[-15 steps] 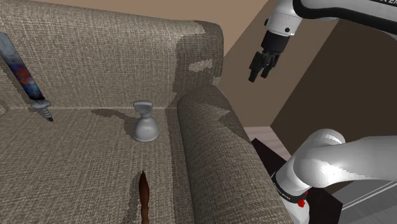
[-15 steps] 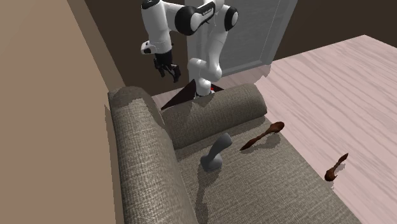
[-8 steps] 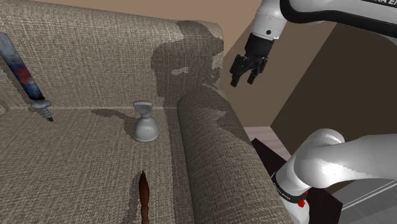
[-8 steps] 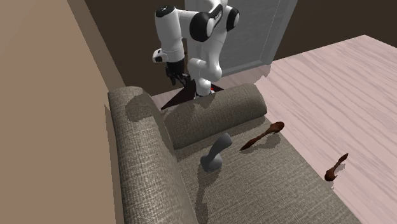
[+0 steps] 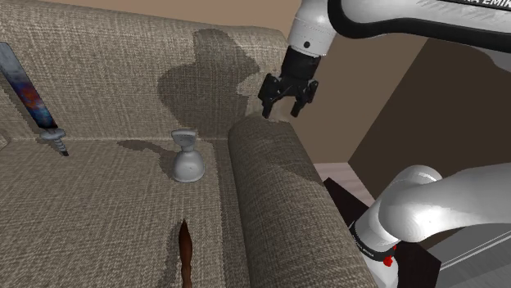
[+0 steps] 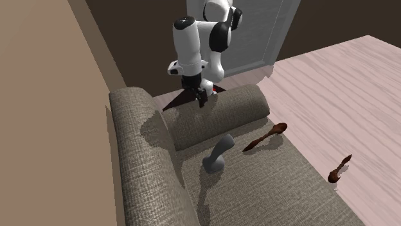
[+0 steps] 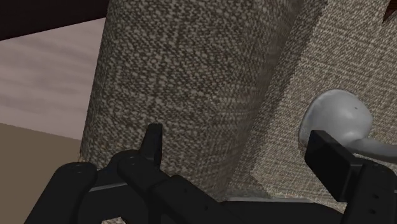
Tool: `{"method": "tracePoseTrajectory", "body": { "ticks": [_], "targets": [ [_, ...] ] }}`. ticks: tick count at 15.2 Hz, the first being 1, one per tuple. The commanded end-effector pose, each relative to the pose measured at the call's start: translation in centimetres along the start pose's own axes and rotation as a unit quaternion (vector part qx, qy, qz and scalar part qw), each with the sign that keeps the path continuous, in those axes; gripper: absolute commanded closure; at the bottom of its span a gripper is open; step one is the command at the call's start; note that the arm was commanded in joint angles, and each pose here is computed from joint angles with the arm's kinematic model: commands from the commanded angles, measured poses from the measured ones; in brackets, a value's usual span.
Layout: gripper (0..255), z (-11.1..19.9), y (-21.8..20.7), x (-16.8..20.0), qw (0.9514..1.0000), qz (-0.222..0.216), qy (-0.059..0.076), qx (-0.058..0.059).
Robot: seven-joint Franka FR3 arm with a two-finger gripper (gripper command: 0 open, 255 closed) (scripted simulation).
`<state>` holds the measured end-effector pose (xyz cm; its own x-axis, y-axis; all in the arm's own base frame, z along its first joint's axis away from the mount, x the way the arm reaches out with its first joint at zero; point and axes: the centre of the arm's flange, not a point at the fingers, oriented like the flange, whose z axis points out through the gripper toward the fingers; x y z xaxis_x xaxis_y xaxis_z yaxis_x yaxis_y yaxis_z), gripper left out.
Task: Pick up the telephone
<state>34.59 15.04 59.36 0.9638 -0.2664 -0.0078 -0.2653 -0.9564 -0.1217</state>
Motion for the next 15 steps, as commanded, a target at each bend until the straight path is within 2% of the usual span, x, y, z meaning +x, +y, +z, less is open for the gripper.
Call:
{"method": "tracePoseTrajectory", "body": {
  "ticks": [1, 8, 15],
  "targets": [
    [0, 0.2, -2.8, 0.1, 0.9998, 0.018, 0.002, 0.005],
    [0, 1.5, -11.4, 1.4, 0.9968, 0.077, 0.009, 0.02],
    [0, 2.5, -19.8, 3.6, 0.9901, 0.135, 0.016, 0.034]
  ]
}}
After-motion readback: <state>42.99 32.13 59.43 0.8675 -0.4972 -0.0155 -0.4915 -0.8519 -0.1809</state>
